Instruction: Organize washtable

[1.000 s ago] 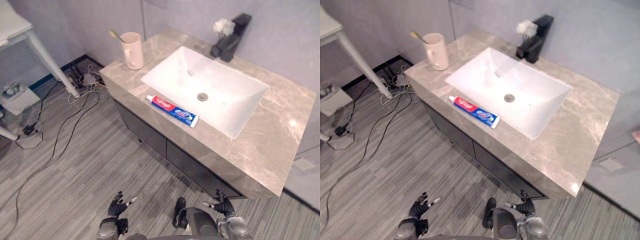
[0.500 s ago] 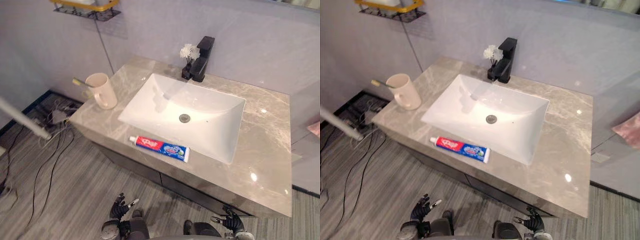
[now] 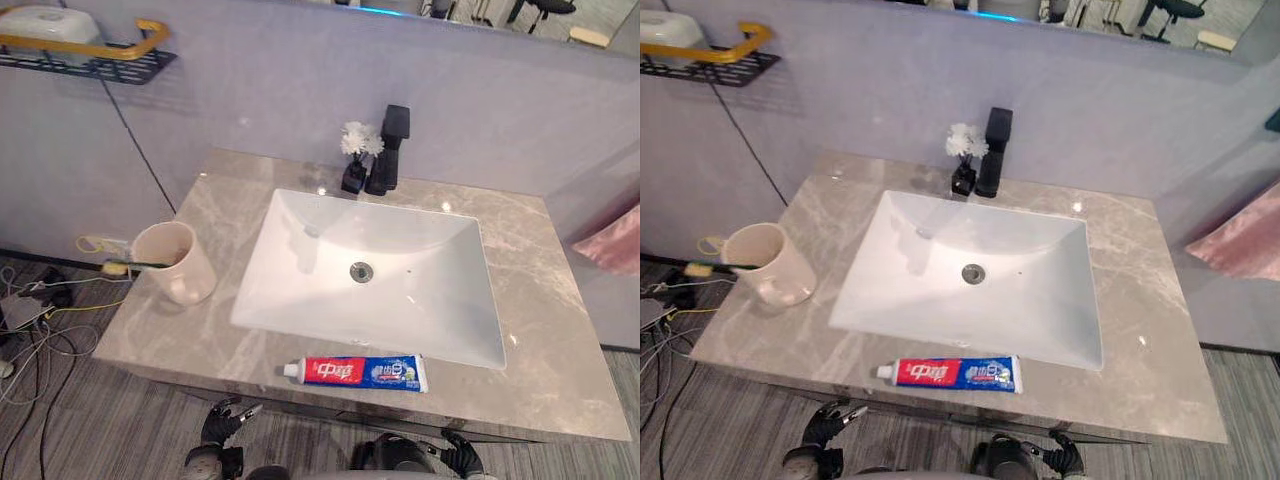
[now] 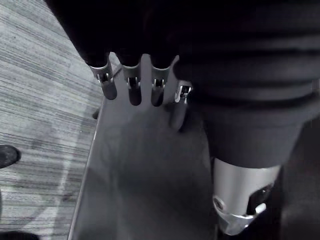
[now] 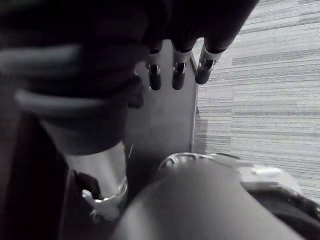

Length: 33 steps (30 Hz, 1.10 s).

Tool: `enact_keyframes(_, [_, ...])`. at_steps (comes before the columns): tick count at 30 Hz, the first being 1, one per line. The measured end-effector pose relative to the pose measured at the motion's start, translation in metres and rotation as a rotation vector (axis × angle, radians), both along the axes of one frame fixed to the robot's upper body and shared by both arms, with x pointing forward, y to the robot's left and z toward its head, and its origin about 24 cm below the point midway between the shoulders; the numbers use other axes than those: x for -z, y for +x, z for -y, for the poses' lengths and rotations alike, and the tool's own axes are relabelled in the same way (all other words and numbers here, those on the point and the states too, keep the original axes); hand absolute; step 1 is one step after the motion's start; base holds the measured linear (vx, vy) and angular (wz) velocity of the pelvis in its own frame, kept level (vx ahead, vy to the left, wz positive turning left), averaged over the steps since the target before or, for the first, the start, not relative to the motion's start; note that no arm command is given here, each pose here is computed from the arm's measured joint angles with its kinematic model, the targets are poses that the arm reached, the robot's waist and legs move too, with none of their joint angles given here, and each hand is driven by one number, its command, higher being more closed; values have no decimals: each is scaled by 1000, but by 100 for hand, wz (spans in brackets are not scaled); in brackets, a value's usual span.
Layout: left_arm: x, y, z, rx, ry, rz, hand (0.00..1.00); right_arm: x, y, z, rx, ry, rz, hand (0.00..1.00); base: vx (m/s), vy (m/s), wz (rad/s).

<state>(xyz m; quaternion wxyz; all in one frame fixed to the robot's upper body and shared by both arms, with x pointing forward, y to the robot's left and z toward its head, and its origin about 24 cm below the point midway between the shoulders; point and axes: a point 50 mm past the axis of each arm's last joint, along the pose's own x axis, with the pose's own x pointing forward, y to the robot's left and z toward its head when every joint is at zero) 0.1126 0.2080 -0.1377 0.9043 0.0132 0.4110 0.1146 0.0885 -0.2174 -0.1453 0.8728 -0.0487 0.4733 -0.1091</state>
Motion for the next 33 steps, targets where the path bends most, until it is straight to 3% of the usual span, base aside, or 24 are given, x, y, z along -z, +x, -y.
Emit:
enact_keyframes(3, [6, -14, 13, -14, -40, -40, 0, -2, 2, 8, -13, -24, 3, 0, 91, -40, -24])
enact_keyframes(14, [8, -33, -4, -72, -21, -83, 0, -4, 16, 1, -34, -16, 42, 0, -3, 41, -42])
enact_keyframes(33, [12, -48, -1, -65, -35, -130, 0, 4, -14, 9, 5, -37, -49, 0, 20, 80, 2])
